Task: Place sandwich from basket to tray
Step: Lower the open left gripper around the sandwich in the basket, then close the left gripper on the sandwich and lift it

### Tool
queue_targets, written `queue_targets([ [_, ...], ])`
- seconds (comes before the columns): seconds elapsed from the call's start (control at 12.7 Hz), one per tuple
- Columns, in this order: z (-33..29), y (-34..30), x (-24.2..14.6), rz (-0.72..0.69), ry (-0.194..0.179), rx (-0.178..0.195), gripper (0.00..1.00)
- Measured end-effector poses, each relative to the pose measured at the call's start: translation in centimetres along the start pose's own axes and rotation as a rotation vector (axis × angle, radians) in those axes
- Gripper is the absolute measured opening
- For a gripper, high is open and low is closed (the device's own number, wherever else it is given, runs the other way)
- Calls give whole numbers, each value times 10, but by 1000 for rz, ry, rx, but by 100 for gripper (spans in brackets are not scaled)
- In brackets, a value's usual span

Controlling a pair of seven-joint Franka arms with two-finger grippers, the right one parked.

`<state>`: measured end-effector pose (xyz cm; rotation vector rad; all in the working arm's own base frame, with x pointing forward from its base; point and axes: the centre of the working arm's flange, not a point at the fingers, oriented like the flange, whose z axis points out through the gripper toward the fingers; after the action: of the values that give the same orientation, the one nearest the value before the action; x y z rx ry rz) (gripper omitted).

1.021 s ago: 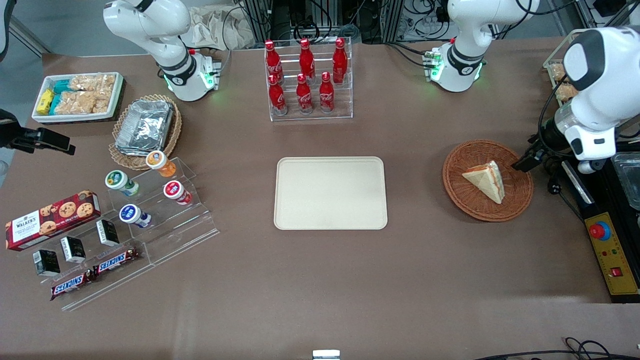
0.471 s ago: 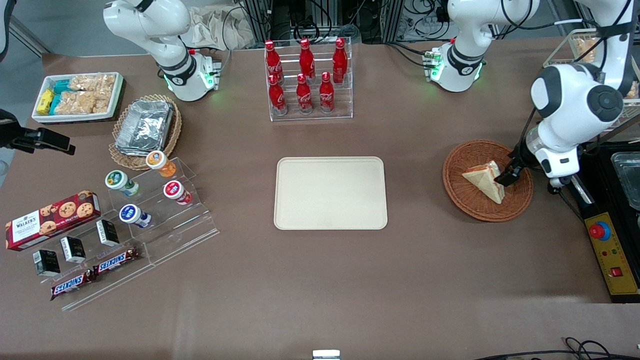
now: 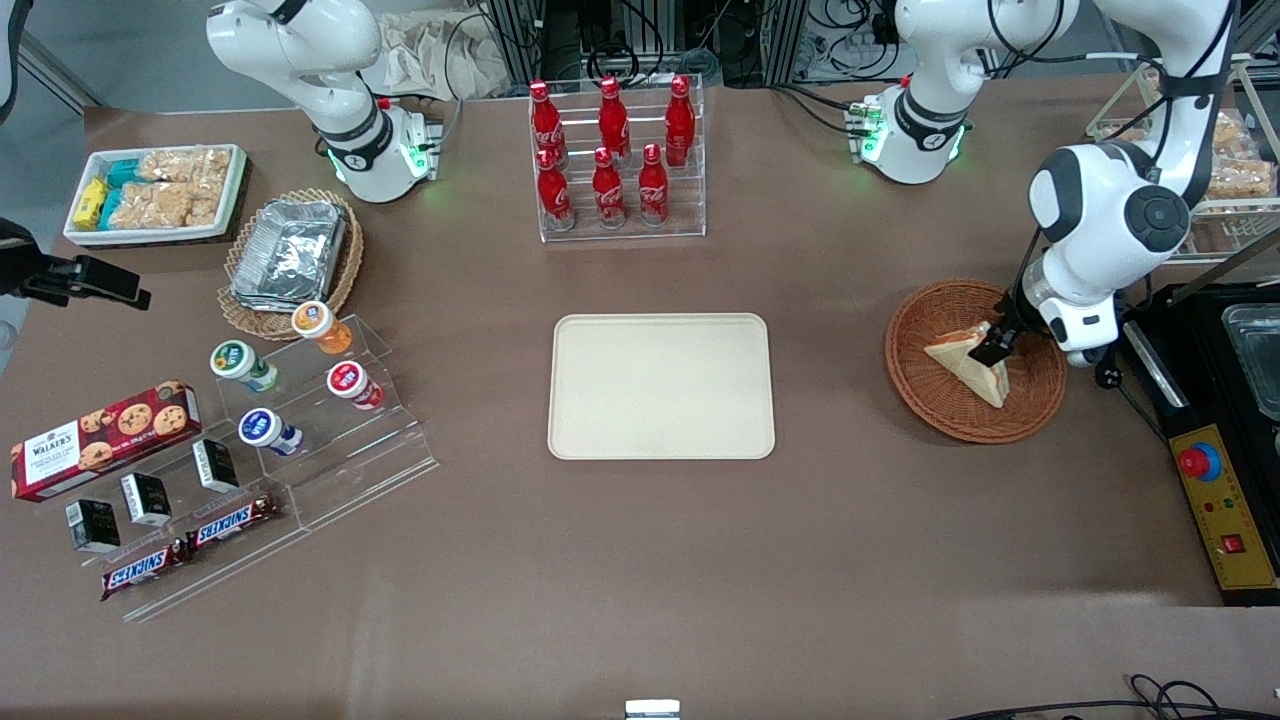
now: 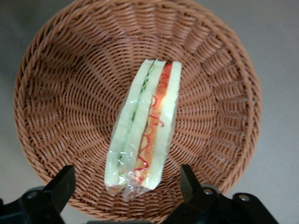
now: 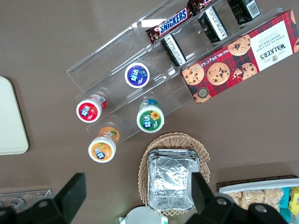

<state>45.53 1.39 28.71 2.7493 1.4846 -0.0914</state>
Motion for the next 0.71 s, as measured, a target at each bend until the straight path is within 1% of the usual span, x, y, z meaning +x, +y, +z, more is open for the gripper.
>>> queue_targets([
  [0.39,25,-12,2,-18,14,-11,100],
  [0.55,41,-13,6,-16,16,-3,100],
  [0.63,47,-13,6,-14,15,2,99],
  [0.71,49,-13,7,-14,15,3,94],
])
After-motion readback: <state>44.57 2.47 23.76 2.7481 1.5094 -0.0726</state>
